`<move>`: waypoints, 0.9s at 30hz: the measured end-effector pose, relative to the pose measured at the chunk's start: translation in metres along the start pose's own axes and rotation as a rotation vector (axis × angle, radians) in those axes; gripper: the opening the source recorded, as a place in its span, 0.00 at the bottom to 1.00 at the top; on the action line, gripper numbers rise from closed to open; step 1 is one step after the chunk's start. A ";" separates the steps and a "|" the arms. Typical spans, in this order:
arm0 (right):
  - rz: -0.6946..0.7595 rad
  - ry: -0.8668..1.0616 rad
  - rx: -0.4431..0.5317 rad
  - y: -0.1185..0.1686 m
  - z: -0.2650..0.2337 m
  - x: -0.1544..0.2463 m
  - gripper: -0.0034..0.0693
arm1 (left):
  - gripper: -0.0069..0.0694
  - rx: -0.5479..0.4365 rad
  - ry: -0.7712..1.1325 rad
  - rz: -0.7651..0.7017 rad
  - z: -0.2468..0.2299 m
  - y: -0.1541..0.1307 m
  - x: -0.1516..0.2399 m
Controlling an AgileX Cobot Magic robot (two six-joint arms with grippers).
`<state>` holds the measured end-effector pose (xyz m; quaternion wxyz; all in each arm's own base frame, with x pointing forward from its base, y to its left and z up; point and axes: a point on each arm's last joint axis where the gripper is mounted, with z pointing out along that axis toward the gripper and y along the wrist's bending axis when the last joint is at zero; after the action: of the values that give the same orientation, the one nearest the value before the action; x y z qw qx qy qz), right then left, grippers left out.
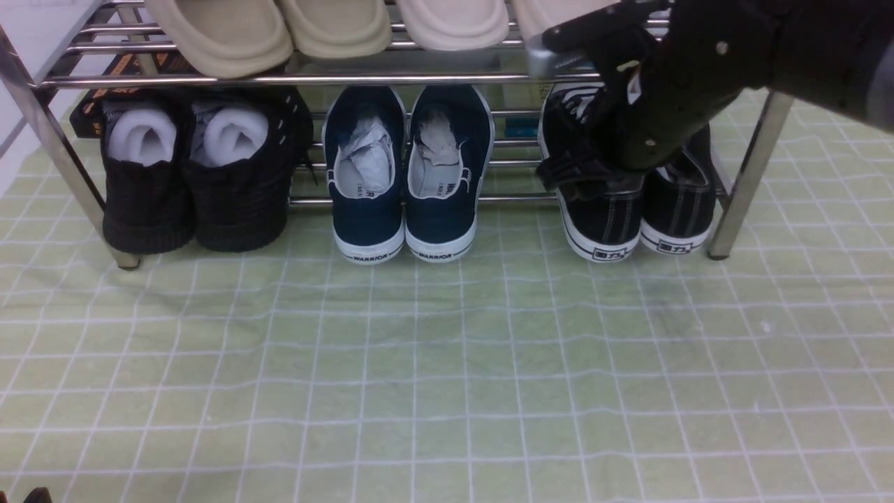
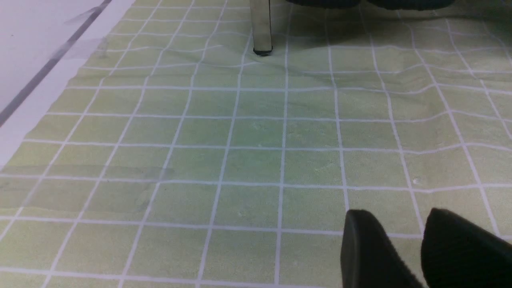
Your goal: Take the shoes off the shelf with your hand from the green coffee tablecloth.
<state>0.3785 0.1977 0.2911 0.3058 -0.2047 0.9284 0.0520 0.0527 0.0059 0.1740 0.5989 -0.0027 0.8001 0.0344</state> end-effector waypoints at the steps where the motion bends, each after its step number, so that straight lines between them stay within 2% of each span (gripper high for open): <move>1: -0.001 -0.001 0.001 0.000 0.001 0.000 0.66 | 0.40 0.000 0.000 0.000 0.000 0.000 0.000; 8: -0.025 -0.004 0.011 0.001 0.035 0.003 0.61 | 0.40 0.000 0.000 0.000 0.000 0.000 0.000; 10: -0.039 0.006 0.022 0.001 0.044 0.005 0.52 | 0.40 0.000 0.000 0.000 0.000 0.000 0.000; 13: -0.056 0.009 0.036 -0.001 0.045 0.006 0.27 | 0.40 0.000 0.000 0.000 0.000 0.000 0.000; 14: -0.055 0.011 0.036 -0.001 0.045 0.006 0.27 | 0.40 0.000 0.000 0.000 0.000 0.000 0.000; 15: -0.051 0.012 0.035 0.000 0.042 0.006 0.12 | 0.40 0.000 0.000 0.000 0.000 0.000 0.000; 16: -0.052 0.011 0.034 0.000 0.042 0.005 0.11 | 0.40 0.000 0.000 0.000 0.000 0.000 0.000; 17: -0.048 0.031 0.030 0.003 0.037 0.007 0.05 | 0.40 0.000 0.000 0.000 0.000 0.000 0.000; 22: -0.058 0.084 -0.005 0.016 0.011 0.009 0.05 | 0.40 0.000 0.000 0.001 0.000 0.000 0.000; 27: -0.062 0.086 -0.045 0.029 -0.038 0.009 0.05 | 0.40 0.000 0.000 0.001 0.000 0.000 0.000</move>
<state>0.3393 0.2122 0.3156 0.2626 -0.2421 0.9325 0.0546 0.0527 0.0059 0.1740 0.5989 -0.0025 0.8000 0.0348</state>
